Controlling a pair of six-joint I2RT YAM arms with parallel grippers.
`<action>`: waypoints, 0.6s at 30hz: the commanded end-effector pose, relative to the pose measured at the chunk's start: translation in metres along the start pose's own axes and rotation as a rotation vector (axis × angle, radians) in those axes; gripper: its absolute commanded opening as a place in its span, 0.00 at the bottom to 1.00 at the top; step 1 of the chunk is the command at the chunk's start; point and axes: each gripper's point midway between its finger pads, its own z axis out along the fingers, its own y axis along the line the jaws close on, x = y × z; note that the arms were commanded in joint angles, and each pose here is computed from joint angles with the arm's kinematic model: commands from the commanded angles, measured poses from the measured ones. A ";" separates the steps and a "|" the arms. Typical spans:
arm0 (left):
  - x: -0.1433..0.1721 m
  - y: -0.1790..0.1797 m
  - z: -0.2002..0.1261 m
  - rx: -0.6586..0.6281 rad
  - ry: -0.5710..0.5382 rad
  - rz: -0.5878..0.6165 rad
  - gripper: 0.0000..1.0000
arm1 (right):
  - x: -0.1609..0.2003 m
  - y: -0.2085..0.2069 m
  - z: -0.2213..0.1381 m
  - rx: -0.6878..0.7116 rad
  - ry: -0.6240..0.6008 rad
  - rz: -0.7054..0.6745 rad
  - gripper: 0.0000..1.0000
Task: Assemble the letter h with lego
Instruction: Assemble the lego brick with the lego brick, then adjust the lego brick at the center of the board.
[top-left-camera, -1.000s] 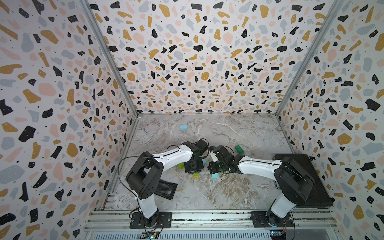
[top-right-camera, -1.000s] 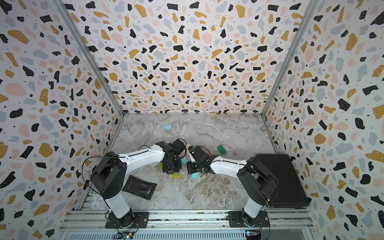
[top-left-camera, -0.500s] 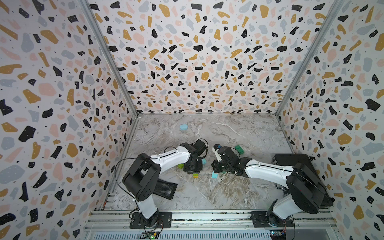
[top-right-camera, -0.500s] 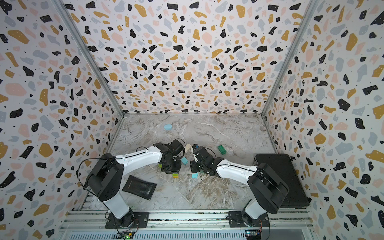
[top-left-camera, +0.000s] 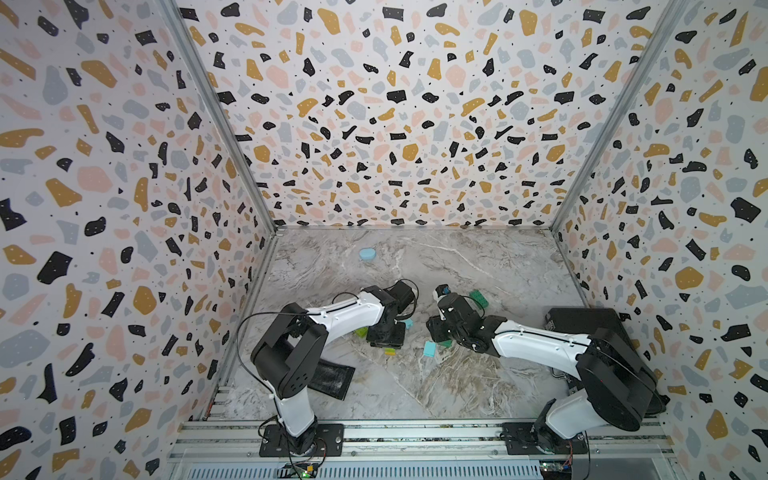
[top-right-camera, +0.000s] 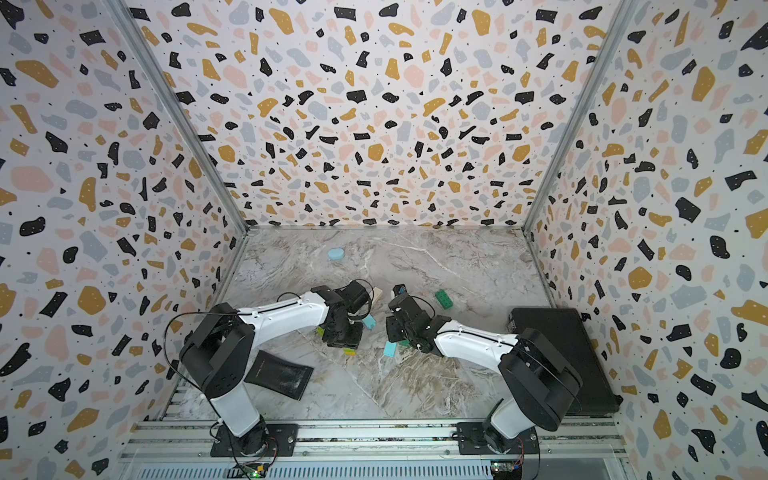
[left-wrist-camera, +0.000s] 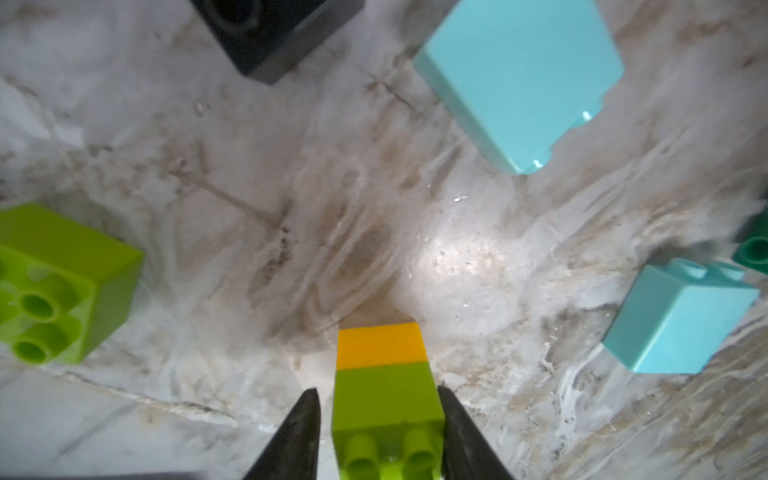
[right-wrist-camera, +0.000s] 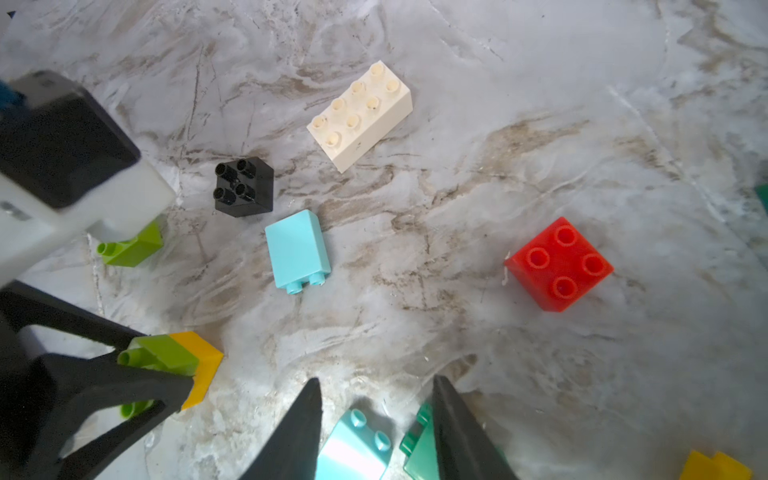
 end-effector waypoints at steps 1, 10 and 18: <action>-0.010 -0.002 -0.022 0.003 -0.054 0.000 0.54 | -0.006 -0.005 -0.007 0.024 -0.028 0.020 0.50; -0.020 -0.011 -0.088 0.103 -0.236 0.025 0.84 | 0.000 -0.012 -0.004 0.054 -0.012 0.074 0.58; -0.004 0.030 -0.114 0.106 -0.552 0.020 0.99 | 0.038 -0.018 0.015 0.125 0.179 0.232 0.64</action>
